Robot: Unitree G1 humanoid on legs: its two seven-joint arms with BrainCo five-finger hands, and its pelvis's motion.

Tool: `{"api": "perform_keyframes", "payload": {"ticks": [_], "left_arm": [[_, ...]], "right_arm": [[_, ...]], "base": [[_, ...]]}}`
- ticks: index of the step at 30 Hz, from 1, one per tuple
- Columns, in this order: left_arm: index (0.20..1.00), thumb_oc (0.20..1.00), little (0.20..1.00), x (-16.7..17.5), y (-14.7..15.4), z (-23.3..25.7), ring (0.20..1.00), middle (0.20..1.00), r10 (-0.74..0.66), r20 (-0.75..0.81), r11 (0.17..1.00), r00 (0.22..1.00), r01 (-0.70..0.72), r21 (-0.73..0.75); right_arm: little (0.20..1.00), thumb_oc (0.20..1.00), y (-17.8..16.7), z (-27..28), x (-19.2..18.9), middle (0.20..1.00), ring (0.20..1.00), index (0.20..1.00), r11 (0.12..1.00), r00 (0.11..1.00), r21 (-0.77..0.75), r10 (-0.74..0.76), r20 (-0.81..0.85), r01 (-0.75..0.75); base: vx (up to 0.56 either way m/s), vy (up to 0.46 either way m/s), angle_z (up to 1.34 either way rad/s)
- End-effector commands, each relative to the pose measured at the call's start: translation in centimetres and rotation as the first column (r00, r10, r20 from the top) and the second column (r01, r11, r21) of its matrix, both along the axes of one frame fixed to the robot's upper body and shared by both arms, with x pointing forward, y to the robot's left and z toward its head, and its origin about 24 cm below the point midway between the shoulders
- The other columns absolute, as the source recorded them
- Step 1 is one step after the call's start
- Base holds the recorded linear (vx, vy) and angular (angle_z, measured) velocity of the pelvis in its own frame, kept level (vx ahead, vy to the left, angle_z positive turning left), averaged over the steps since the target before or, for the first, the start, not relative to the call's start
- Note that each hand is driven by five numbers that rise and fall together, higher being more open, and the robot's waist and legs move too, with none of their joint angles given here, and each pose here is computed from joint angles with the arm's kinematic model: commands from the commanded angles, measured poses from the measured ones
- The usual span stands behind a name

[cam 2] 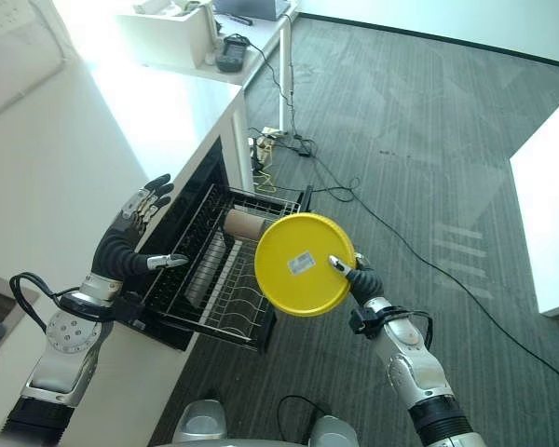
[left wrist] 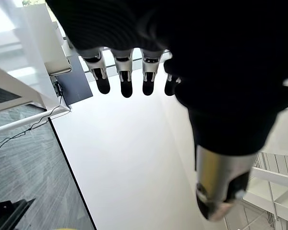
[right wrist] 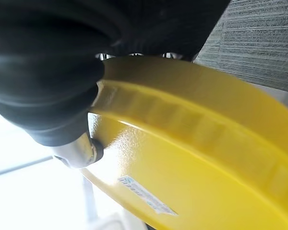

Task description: Place the dishes in the dishwasher.

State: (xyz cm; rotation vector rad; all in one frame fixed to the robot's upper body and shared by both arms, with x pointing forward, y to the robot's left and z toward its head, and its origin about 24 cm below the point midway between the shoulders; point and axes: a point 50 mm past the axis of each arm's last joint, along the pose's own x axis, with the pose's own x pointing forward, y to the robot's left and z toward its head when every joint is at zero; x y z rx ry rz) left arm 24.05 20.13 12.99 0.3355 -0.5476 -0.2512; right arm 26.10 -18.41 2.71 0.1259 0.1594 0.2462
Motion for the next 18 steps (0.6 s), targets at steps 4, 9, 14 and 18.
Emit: {"api": "perform_keyframes", "payload": {"ticks": [4, 9, 14, 18], "left_arm": [[1.0, 1.0, 1.0, -0.3, -1.1, 1.8, 1.0, 1.0, -0.098, 0.055, 0.995, 0.994, 0.097, 0.012], [1.0, 1.0, 1.0, 0.0, -1.3, 1.7, 1.0, 1.0, -0.098, 0.042, 0.995, 0.994, 0.097, 0.022], [1.0, 1.0, 1.0, -0.5, -0.7, 1.5, 1.0, 1.0, -0.105, 0.011, 0.994, 0.994, 0.104, 0.042], [1.0, 1.0, 1.0, -1.1, -0.2, 1.2, 1.0, 1.0, -0.116, -0.018, 0.991, 0.993, 0.116, 0.059]], "right_arm": [[0.2, 0.2, 2.1, 5.0, 1.9, 0.2, 0.2, 0.2, 0.991, 0.952, -0.121, 0.083, 0.296, -0.049], [0.2, 0.2, 2.9, 5.5, 3.1, 0.2, 0.2, 0.2, 0.969, 0.938, -0.243, 0.114, 0.327, -0.032], [0.2, 0.2, 2.9, 5.9, 4.5, 0.2, 0.2, 0.2, 0.953, 0.935, -0.296, 0.051, 0.351, 0.059], [0.2, 0.2, 2.9, 6.2, 5.6, 0.2, 0.2, 0.2, 0.941, 0.936, -0.323, 0.022, 0.352, 0.1]], "base": [[0.06, -0.001, 0.16], [0.1, 0.009, 0.47], [0.12, 0.002, 0.42], [0.11, 0.009, 0.3]]}}
